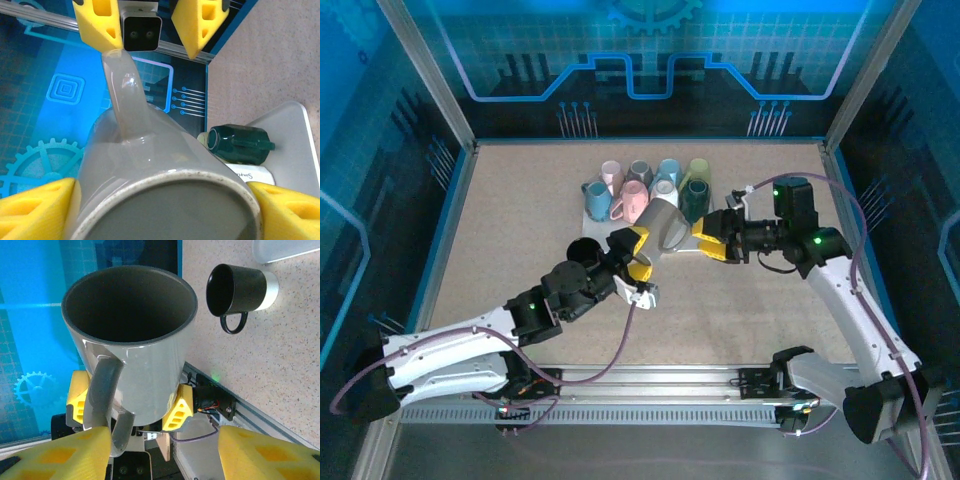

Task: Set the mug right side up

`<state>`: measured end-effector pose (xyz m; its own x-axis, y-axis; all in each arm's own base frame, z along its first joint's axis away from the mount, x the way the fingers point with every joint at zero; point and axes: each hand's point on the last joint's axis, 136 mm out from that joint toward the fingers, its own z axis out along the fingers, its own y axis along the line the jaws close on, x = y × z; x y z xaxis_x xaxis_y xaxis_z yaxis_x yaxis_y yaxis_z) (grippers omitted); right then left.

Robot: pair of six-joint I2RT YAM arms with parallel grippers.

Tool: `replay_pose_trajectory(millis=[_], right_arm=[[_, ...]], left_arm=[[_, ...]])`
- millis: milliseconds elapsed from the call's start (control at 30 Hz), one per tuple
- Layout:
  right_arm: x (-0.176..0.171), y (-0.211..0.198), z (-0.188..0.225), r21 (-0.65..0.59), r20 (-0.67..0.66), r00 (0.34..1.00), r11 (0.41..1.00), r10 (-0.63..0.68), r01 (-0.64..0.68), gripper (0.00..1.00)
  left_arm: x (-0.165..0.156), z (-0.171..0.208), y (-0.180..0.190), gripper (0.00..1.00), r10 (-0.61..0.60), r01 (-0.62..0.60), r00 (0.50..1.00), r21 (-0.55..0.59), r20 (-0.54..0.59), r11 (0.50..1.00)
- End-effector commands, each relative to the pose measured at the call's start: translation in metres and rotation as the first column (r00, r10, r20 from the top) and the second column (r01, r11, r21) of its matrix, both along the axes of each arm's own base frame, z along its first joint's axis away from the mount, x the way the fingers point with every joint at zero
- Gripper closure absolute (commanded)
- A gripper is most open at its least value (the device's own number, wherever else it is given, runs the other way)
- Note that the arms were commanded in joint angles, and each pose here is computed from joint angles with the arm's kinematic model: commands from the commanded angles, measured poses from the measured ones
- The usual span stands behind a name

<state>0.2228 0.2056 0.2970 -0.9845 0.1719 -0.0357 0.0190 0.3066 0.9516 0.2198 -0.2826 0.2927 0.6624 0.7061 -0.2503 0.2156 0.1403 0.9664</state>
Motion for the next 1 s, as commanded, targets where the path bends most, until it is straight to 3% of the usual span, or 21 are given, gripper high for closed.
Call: replay_pose_trajectory(millis=[0,500,967], right_arm=[[-0.008,0.002,0.007,0.044,0.004,0.999,0.998,0.038,-0.038,0.42],[-0.023,-0.009,-0.003,-0.015,0.02,1.0,1.0,-0.016,0.016,0.49],[-0.022,0.013,-0.013,0.028,0.014,0.998,0.997,0.067,-0.067,0.44]], left_arm=[[-0.015,0.023,-0.005,0.6,-0.071,0.073,0.994,-0.021,0.08,0.997],[-0.011,0.02,-0.005,0.59,-0.054,0.055,0.998,-0.049,0.018,0.997],[-0.016,0.004,-0.011,0.58,-0.079,0.078,0.997,0.042,0.027,0.996]])
